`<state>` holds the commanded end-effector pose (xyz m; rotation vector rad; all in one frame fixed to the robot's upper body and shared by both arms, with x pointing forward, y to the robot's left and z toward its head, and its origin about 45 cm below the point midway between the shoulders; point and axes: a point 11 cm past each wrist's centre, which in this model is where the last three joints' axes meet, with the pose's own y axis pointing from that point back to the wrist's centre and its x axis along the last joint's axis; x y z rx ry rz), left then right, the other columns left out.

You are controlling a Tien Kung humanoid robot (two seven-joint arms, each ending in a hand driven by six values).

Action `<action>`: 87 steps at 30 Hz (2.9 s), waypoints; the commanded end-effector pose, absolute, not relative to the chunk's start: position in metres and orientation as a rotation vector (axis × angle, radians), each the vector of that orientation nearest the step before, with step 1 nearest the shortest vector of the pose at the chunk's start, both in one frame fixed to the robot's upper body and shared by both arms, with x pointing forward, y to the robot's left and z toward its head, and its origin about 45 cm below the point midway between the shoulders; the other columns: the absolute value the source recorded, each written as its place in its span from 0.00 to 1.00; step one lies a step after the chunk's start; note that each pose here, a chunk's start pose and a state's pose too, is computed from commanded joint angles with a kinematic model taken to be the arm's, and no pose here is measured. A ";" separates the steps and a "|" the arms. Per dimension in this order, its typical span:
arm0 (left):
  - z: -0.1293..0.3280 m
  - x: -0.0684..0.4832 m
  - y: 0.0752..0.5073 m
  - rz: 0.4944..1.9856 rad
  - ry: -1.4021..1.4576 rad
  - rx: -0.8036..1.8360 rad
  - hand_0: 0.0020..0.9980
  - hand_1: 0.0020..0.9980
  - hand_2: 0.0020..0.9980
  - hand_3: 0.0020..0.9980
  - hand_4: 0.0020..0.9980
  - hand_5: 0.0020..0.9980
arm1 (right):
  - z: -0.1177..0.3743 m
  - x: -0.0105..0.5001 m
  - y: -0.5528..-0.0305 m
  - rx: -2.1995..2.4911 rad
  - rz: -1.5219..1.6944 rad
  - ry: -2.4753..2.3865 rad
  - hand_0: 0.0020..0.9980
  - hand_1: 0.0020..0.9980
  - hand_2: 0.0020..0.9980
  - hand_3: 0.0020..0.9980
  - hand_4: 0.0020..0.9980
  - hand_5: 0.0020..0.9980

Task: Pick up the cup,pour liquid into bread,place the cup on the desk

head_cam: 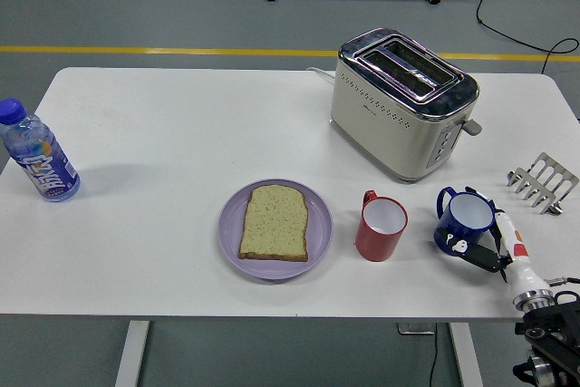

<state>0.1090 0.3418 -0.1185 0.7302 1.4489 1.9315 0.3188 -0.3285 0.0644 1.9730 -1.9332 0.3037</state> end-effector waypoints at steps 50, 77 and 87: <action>-0.119 0.108 0.341 1.932 1.452 0.735 0.69 0.76 0.77 0.61 0.40 1.00 | 0.147 0.325 -0.344 2.042 0.364 -2.201 0.97 0.81 0.95 0.99 0.93 0.05; -0.119 0.106 0.342 1.938 1.452 0.733 0.69 0.76 0.77 0.61 0.40 1.00 | 0.198 0.339 -0.354 2.137 -0.095 -2.502 0.83 0.67 0.70 0.71 0.74 0.18; -0.119 0.106 0.343 1.939 1.451 0.729 0.69 0.76 0.77 0.61 0.40 1.00 | 0.178 0.334 -0.368 2.101 -0.620 -2.655 0.70 0.59 0.64 0.59 0.72 0.18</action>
